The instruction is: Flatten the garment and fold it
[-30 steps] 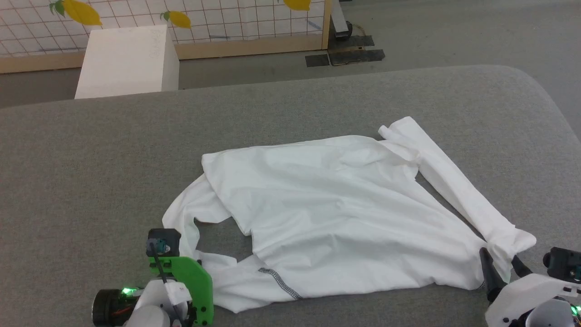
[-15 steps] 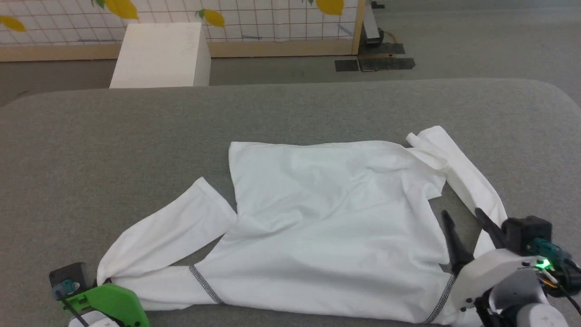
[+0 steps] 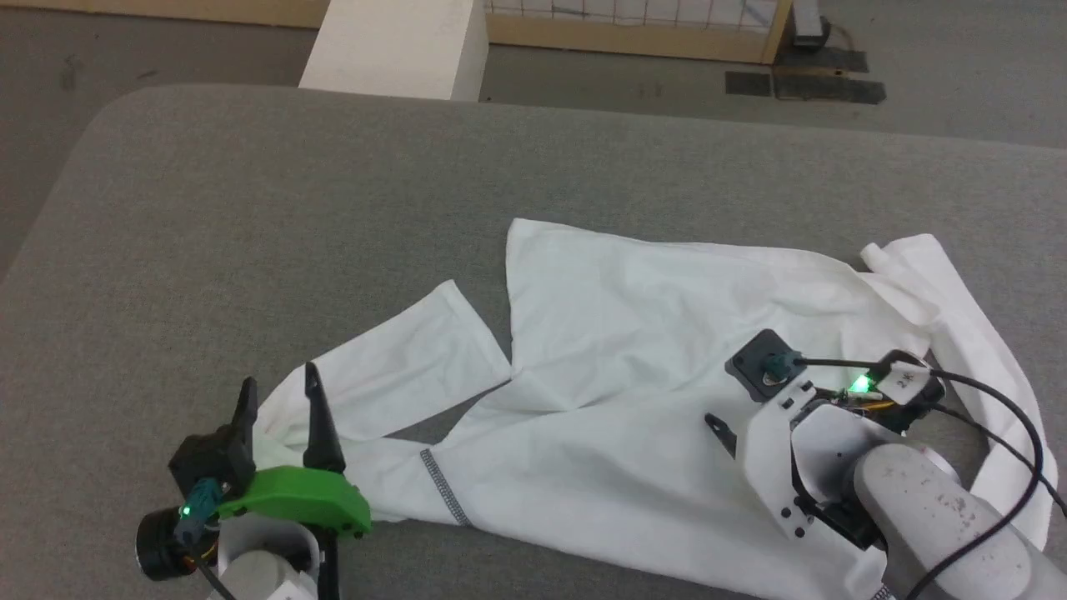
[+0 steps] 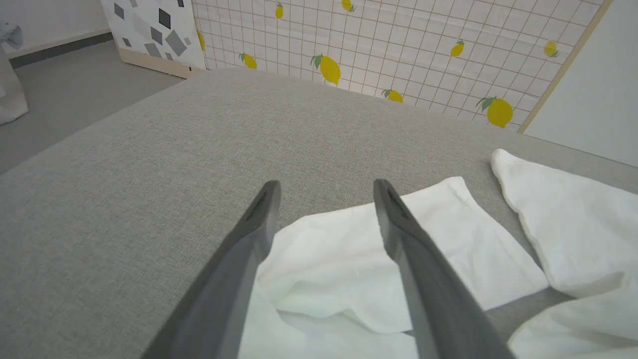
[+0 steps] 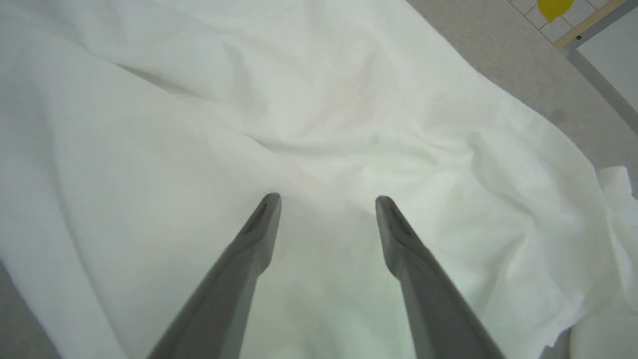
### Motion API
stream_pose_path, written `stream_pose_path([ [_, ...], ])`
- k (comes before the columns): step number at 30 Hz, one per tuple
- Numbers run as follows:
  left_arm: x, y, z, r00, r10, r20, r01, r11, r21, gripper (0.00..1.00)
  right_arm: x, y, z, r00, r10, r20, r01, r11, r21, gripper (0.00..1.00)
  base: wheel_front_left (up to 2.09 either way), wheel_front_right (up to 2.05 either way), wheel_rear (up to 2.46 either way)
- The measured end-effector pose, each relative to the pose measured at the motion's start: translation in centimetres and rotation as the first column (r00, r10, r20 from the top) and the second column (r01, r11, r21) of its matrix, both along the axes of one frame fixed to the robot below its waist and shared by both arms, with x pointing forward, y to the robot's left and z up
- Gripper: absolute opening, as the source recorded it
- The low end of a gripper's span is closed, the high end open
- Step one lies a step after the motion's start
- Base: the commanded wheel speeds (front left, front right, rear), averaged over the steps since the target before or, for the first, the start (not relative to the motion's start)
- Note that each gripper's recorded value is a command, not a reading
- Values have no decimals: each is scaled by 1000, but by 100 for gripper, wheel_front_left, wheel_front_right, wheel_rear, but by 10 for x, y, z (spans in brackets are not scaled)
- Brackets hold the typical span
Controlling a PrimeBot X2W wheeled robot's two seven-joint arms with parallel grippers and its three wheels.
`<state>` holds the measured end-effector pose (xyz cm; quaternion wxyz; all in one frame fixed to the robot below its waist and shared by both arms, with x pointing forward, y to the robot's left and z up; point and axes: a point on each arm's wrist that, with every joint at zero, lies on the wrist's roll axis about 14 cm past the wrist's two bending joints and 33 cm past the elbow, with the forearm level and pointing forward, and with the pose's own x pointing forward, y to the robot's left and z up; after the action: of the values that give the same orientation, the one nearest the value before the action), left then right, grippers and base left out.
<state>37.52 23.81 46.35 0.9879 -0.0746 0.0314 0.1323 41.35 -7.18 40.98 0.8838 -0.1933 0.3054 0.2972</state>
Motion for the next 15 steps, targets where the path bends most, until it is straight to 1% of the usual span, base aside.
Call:
stream_pose_path([
  [3, 5, -4, 1, 1000, -12, 9, 12, 1000, 14, 100, -6, 2, -26, 986, 77, -144, -94, 989, -115, 100, 0, 0, 0],
  [4, 6, -5, 1, 1000, -14, 10, 13, 1000, 17, 100, -6, 1, -30, 979, 94, -179, -120, 983, -139, 56, 0, 0, 0],
  [5, 7, -4, 4, 1000, -11, 19, 11, 1000, 17, 100, -3, 2, -31, 973, 115, -199, -148, 976, -161, 21, 0, 0, 0],
  [6, 8, -4, 6, 1000, -11, 29, 10, 1000, 18, 100, 0, 4, -31, 969, 133, -210, -171, 970, -173, 0, 0, 0, 0],
  [8, 11, -1, 11, 999, -3, 45, 2, 1000, 23, 100, 9, 9, -30, 961, 168, -220, -208, 962, -174, 0, 0, 0, 0],
  [12, 14, 6, 12, 999, 12, 47, -14, 999, 32, 100, 36, 14, -21, 960, 210, -183, -244, 952, -186, 0, 0, 0, 0],
  [15, 18, 10, 11, 999, 19, 45, -21, 999, 42, 100, 76, 18, 0, 973, 209, -102, -224, 959, -174, 0, 0, 0, 0],
])
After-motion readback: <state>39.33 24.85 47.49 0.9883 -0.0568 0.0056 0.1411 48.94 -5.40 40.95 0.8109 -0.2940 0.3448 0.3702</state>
